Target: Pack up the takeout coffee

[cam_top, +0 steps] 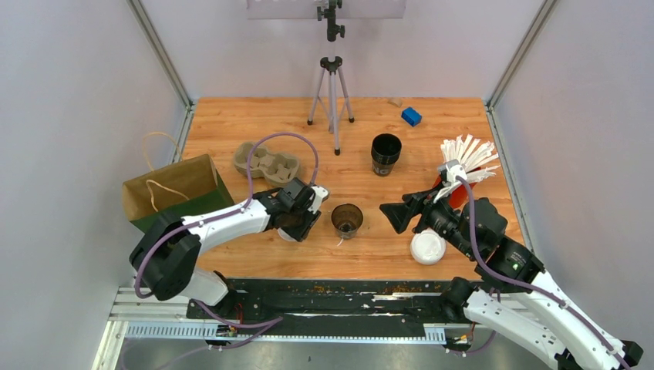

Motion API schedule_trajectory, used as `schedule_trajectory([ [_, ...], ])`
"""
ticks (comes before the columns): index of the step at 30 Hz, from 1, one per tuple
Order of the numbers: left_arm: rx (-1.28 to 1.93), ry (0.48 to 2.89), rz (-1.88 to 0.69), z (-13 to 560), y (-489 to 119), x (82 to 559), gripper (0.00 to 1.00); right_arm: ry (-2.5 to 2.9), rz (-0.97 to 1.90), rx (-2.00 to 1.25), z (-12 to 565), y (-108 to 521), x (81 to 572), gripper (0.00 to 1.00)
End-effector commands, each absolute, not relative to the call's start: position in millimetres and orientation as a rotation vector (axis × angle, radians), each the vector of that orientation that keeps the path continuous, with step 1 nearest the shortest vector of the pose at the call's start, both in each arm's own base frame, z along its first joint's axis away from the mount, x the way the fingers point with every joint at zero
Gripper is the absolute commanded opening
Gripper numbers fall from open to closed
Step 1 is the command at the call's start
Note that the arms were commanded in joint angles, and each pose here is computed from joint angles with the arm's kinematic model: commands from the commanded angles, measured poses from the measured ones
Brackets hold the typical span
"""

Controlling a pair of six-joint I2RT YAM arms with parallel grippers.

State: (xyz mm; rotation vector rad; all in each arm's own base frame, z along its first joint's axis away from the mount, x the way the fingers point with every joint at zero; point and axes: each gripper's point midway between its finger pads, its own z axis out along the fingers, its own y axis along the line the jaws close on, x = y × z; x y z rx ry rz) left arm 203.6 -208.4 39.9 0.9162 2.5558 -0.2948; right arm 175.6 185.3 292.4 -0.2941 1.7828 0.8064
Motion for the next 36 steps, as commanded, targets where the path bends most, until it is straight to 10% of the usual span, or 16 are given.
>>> schedule_trajectory([
  [1,0.937,2.528,-0.323,34,-217,208,0.44,1.724,0.803,-0.273,314,180,176,0.74],
  [9,0.934,2.537,-0.323,25,-217,206,0.34,1.73,0.793,-0.269,313,179,178,0.74],
  [16,0.915,2.525,-0.341,37,-215,202,0.0,1.735,0.786,-0.27,311,180,179,0.74],
  [21,0.834,2.458,-0.437,94,-225,204,0.0,1.71,0.8,-0.294,311,187,181,0.76],
  [24,0.75,2.386,-0.519,139,-231,204,0.0,1.645,0.796,-0.333,314,196,189,0.99],
  [36,0.453,1.889,-1.353,344,-283,170,0.0,1.017,0.923,-0.784,351,261,162,0.99],
])
